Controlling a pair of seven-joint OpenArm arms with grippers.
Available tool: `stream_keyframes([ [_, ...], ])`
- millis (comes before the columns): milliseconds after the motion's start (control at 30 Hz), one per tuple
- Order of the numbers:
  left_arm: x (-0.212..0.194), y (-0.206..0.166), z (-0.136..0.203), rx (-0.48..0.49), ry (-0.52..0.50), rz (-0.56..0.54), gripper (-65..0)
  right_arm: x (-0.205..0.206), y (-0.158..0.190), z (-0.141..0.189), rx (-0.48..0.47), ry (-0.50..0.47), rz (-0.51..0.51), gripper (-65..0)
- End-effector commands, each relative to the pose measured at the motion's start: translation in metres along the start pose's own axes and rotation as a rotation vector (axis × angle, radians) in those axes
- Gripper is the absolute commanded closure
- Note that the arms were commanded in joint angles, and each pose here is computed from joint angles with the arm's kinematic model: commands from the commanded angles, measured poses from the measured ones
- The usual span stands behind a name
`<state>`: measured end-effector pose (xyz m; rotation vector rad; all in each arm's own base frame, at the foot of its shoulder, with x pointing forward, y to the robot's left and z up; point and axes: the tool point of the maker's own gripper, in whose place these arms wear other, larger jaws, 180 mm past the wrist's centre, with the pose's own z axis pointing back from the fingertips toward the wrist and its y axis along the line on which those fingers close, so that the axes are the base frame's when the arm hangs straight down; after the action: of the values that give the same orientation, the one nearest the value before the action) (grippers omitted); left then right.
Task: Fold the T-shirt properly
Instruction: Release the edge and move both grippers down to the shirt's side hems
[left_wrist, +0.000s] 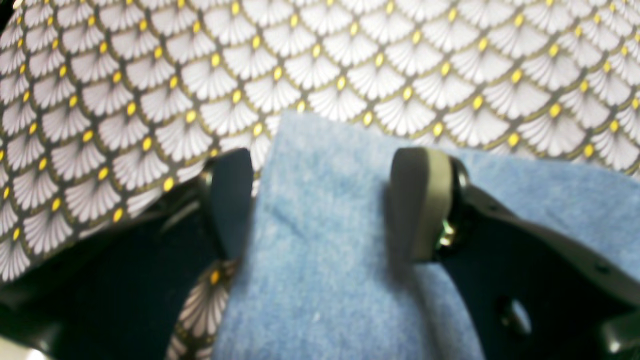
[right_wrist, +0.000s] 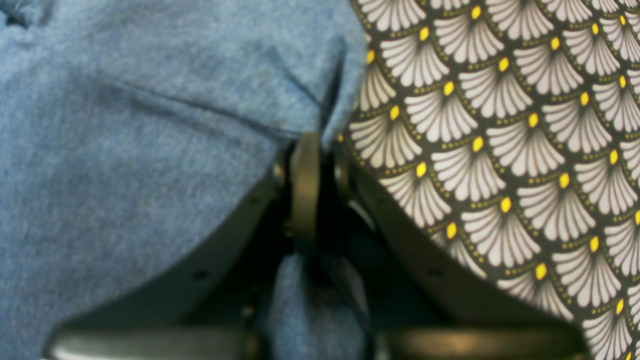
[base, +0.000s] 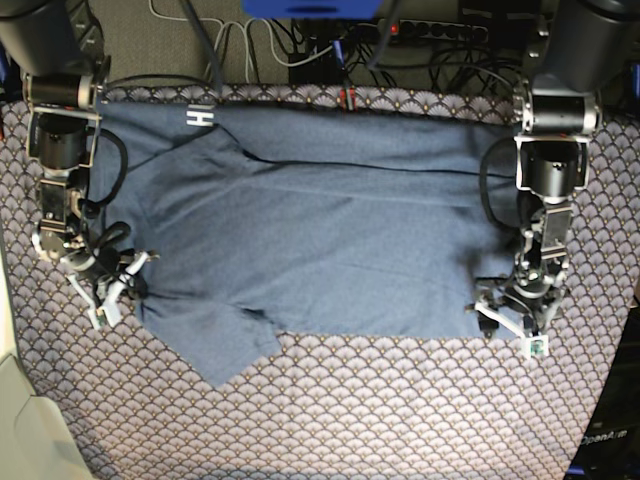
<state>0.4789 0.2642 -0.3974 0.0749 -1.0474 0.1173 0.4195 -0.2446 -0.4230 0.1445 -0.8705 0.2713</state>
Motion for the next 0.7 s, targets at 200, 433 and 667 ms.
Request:
stream_keyframes([
  [200, 0.032, 0.005, -0.007, 0.017, -0.085, 0.012, -42.9, 0.015, -0.007, 0.003, -0.008, -0.025, 0.012, 0.0],
  [433, 0.016, 0.016, -0.014, 0.047, -0.063, 0.035, -42.9, 0.015, -0.007, 0.003, -0.008, -0.025, 0.012, 0.0],
  [667, 0.006, 0.015, -0.013, 0.048, -0.046, 0.037, -42.9, 0.015, -0.007, 0.003, -0.008, -0.025, 0.012, 0.0],
])
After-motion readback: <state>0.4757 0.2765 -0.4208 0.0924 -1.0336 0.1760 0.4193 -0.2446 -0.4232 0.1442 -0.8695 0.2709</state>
